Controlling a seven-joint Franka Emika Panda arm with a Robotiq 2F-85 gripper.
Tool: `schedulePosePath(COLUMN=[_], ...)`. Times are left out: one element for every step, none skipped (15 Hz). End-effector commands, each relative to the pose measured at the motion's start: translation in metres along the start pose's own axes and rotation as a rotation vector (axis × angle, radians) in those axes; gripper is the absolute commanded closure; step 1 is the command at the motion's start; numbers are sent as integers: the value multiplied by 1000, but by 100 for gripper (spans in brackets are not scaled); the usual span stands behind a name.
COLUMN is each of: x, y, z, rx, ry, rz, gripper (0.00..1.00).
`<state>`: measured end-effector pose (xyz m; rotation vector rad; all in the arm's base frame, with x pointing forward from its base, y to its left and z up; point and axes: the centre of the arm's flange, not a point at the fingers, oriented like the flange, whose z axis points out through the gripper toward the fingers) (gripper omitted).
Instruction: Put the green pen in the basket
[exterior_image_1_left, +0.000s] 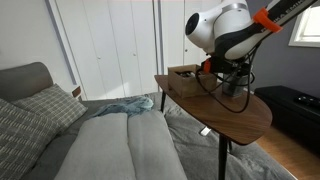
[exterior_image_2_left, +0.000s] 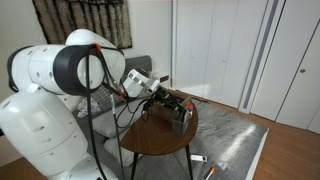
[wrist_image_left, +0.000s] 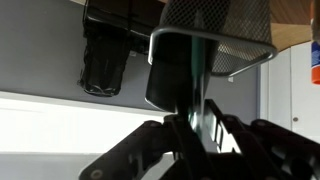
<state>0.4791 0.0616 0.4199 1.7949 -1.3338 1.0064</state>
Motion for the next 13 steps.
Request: schedulePosePath(x=[-1,4,15,25,40,52,62,73,82,90,97,90,98], y=[2,5,14,22,36,50,63,79,92,106,116,74,87], z=[-2,-5,-12,-17,-23,-30,-39,-51,-60,-69,-73,-63,-70], rx=[23,15,7,-12,-17,3,34,75,102,134,151,89,108], ry=[19,20,18,13,-13,-19,-7,20,38,54,53,35,41], rz=[5,13,48,86,157,207,247,278,312,345,391,310,339], gripper=[42,36,28,22,14,8,2,0,0,0,0,0,0])
